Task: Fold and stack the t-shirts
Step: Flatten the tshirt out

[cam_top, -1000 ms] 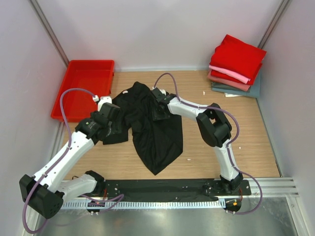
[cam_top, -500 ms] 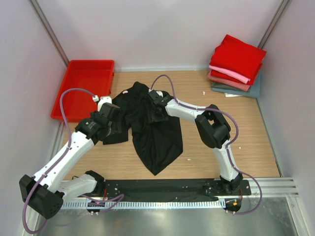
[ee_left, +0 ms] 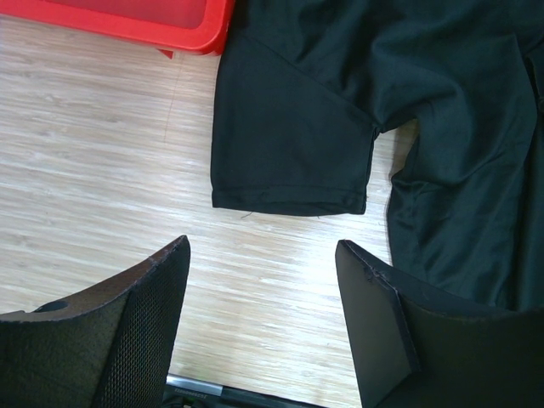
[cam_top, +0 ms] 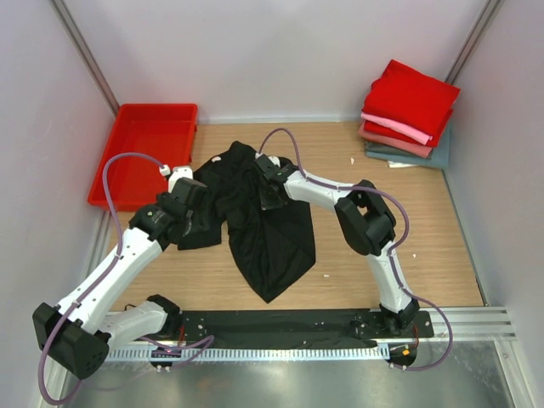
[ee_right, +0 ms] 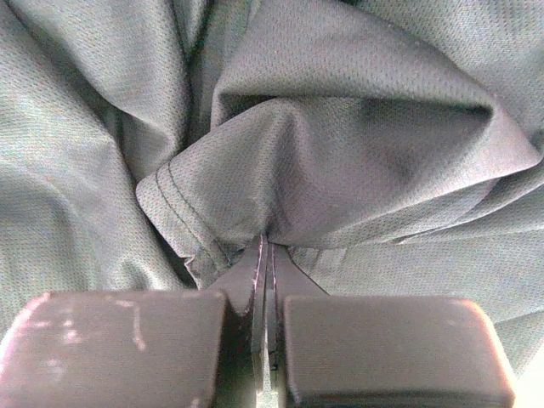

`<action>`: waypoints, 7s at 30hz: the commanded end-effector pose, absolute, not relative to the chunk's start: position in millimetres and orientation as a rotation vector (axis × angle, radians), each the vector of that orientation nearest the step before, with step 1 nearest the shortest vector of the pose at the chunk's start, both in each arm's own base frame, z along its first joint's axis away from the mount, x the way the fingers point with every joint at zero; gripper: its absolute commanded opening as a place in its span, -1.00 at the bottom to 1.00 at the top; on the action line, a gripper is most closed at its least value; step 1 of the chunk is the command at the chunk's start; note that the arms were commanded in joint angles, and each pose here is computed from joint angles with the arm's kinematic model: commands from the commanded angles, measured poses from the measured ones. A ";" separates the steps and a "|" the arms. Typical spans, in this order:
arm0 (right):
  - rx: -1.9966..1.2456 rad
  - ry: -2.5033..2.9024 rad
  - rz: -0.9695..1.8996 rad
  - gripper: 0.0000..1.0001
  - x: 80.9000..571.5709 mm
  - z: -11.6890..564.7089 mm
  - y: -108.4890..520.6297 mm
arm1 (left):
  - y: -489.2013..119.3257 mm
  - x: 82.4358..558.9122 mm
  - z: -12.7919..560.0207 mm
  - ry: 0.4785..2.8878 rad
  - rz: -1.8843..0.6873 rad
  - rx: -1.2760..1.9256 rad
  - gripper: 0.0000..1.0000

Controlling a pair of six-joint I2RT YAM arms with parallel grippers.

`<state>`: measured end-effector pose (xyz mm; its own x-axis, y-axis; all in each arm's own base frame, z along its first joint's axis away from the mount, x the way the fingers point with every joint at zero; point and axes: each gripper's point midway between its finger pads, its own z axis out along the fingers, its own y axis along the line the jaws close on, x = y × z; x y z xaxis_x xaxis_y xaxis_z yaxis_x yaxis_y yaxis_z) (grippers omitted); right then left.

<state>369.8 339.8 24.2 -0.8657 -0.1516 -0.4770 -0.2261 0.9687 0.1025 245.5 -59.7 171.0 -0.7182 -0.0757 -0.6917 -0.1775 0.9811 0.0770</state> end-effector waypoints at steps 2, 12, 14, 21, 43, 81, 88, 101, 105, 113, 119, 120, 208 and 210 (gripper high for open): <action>-0.282 2.601 0.195 -0.98 375.9 30.6 341.6 | -56.0 248.3 181.8 2.338 0.183 -0.187 0.40; -0.226 2.457 0.208 -0.98 382.7 108.6 324.5 | -56.2 248.2 181.7 2.339 0.182 -0.187 0.38; -0.230 2.448 0.251 -0.71 379.3 122.9 327.3 | -56.0 248.3 181.8 2.338 0.183 -0.187 0.38; -0.277 2.473 0.311 0.15 367.8 129.0 349.1 | -56.3 247.9 181.5 2.340 0.180 -0.186 0.38; -0.311 2.587 0.101 0.21 382.3 49.2 355.2 | -57.7 247.0 183.4 2.336 0.162 -0.182 0.37; 0.250 2.478 -0.205 0.67 344.2 127.3 62.4 | -67.6 247.3 173.9 2.381 0.122 -0.173 0.35; 0.229 2.433 0.285 0.77 325.6 155.5 134.4 | -84.5 241.5 161.7 2.428 0.005 -0.220 0.31; 0.082 2.592 0.521 0.40 194.7 80.3 212.5 | -104.3 246.0 100.7 2.426 -0.130 -0.430 0.29; 0.093 2.610 0.560 0.40 186.5 74.2 215.5 | -101.7 249.1 86.0 2.425 -0.097 -0.447 0.29; 0.061 2.629 0.604 0.40 183.3 64.0 233.0 | -98.7 253.6 60.0 2.441 -0.037 -0.461 0.30; 0.043 2.656 0.588 0.35 181.6 54.2 237.3 | -92.5 256.9 48.7 2.441 0.031 -0.486 0.31; 0.039 2.661 0.582 0.34 181.3 52.0 237.6 | -92.3 258.2 46.0 2.443 0.040 -0.486 0.32; 0.392 1.684 -0.170 -0.98 280.8 421.6 20.5 | -81.3 305.1 512.9 1.683 -0.349 -0.022 -1.00; 0.357 1.827 -0.301 -0.98 327.2 366.6 37.5 | -86.1 347.8 466.3 1.812 -0.300 -0.047 -1.00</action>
<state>279.3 46.1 452.6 -0.0483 0.2190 -0.9745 0.1706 0.9631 0.2080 273.2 -99.1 543.3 -0.0852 -0.2419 -0.9666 0.3316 0.9079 -0.2564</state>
